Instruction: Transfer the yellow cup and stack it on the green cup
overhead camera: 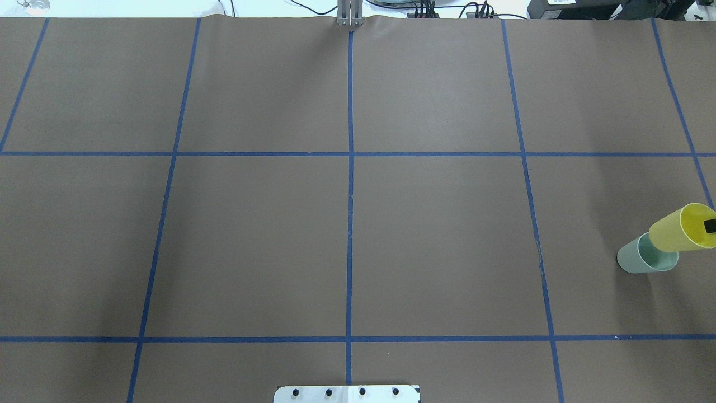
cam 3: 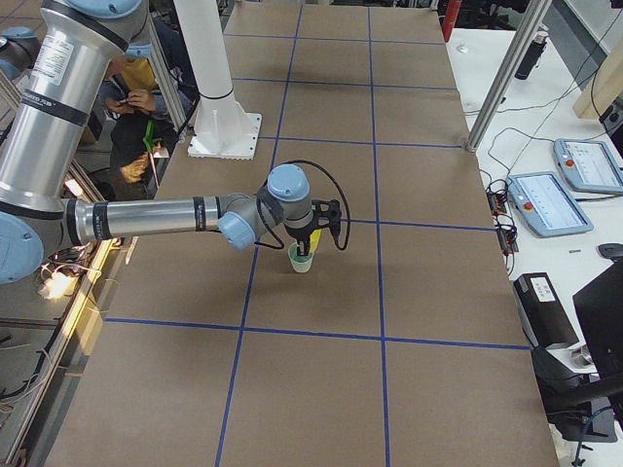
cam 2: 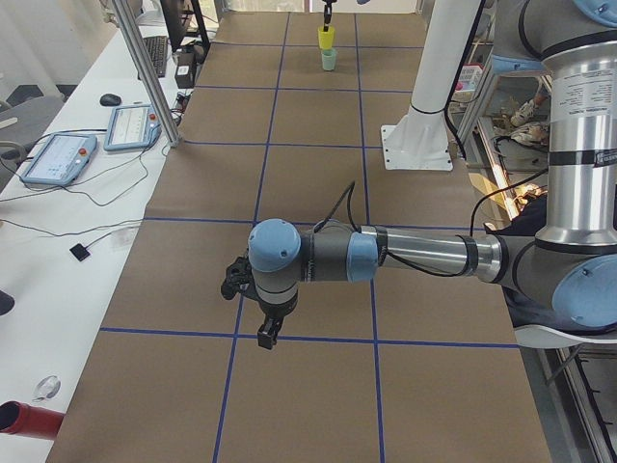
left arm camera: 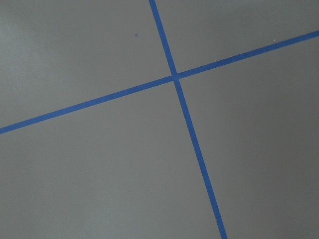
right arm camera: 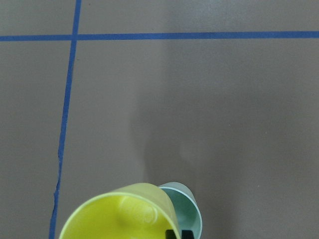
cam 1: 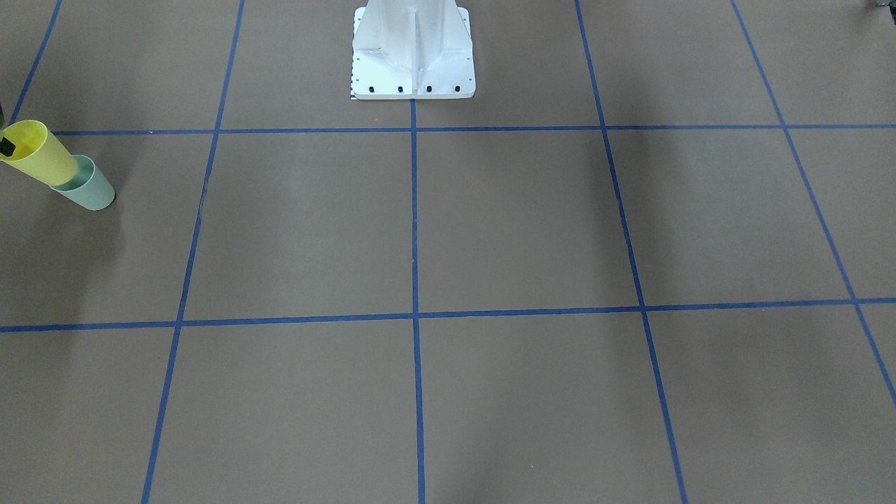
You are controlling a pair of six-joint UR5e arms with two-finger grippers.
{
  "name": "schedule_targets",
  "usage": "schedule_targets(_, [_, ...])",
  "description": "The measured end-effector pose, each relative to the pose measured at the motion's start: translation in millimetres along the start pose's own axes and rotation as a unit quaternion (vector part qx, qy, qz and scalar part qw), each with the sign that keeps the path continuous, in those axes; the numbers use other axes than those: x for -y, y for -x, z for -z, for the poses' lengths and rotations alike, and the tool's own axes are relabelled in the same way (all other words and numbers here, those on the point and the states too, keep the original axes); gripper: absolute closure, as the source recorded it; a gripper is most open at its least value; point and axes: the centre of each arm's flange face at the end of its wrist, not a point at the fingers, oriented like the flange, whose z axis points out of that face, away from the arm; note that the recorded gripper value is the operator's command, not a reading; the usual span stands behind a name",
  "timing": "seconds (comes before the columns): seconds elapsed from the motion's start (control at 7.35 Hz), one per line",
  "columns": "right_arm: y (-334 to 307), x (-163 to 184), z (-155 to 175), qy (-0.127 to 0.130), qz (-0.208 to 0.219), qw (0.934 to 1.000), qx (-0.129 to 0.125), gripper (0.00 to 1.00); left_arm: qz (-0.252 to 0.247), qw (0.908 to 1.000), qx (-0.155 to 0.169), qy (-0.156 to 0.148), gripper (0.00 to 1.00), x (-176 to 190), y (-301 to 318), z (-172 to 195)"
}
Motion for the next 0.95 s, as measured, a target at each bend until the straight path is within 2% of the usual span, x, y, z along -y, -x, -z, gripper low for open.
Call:
schedule_targets(0.68, [-3, -6, -21, 0.021, 0.004, 0.9998, -0.006, 1.0, -0.001, 1.0, 0.0, -0.001, 0.0, 0, 0, 0])
schedule_targets(0.82, [-2, -7, -22, 0.023, 0.005, 0.9997, -0.006, 0.27, -0.001, 1.0, 0.0, -0.001, 0.0, 0, 0, 0])
schedule_targets(0.95, [-2, -7, -23, 0.024, 0.005, 0.9997, -0.005, 0.0, -0.001, 1.0, 0.0, 0.0, 0.0, 0, 0, 0])
